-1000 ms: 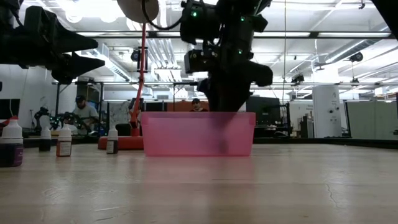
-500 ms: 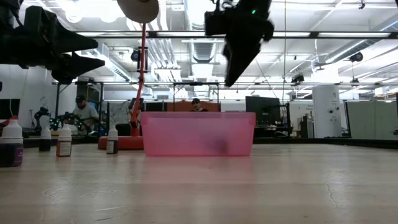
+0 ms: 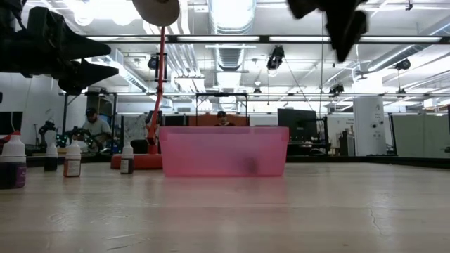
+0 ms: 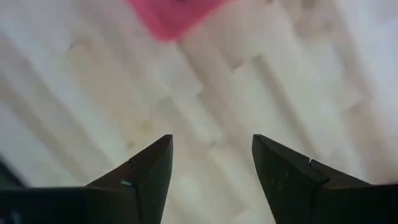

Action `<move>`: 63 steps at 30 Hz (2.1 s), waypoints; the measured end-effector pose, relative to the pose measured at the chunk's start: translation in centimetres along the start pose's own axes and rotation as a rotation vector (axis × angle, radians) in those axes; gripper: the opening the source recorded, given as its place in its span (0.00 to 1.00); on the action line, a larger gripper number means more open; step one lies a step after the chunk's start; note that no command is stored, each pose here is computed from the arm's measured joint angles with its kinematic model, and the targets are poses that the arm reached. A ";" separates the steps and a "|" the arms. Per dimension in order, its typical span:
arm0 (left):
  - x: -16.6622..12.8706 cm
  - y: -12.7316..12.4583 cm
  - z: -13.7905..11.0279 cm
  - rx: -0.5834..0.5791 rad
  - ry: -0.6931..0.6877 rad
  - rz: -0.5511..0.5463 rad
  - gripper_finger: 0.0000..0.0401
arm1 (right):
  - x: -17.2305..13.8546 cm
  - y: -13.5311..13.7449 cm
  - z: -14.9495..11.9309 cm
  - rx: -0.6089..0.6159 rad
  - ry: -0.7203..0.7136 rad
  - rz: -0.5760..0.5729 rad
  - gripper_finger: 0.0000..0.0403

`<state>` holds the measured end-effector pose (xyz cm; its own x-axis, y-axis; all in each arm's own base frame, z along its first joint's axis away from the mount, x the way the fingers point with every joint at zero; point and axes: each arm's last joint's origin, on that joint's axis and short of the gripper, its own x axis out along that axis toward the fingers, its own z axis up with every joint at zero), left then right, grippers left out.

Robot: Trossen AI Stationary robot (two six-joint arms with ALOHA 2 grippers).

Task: Pick & Place food coloring
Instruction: Put the big green food coloring bottle into the bin

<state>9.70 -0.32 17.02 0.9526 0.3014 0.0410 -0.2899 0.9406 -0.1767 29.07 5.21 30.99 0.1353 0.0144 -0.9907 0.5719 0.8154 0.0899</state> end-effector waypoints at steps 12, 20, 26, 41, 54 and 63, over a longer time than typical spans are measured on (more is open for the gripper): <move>0.0 0.0 0.0 0.000 0.000 0.000 0.78 | -1.6 6.3 -12.0 -0.257 0.071 0.090 0.53; 0.0 0.0 0.0 0.000 0.000 0.000 0.78 | -0.7 8.2 -19.4 -0.451 0.088 0.152 0.53; 0.0 0.0 0.0 0.000 0.000 0.000 0.78 | 2.7 7.3 -21.5 -0.473 0.096 0.059 0.53; 0.0 0.0 0.0 0.000 0.000 0.000 0.78 | 8.9 7.1 -20.1 -0.380 0.083 0.165 0.53; 0.0 0.0 0.0 0.000 0.000 0.000 0.78 | 9.7 7.9 -18.8 -0.366 0.034 0.176 0.53; 0.0 0.0 0.0 0.000 0.000 0.000 0.78 | 10.2 9.1 -18.6 -0.437 0.008 0.125 0.53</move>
<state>9.70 -0.32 17.02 0.9526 0.3014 0.0414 -0.2898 0.9405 -0.1772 20.56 23.53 19.80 0.1747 0.1312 -0.9758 0.1560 0.9749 0.1590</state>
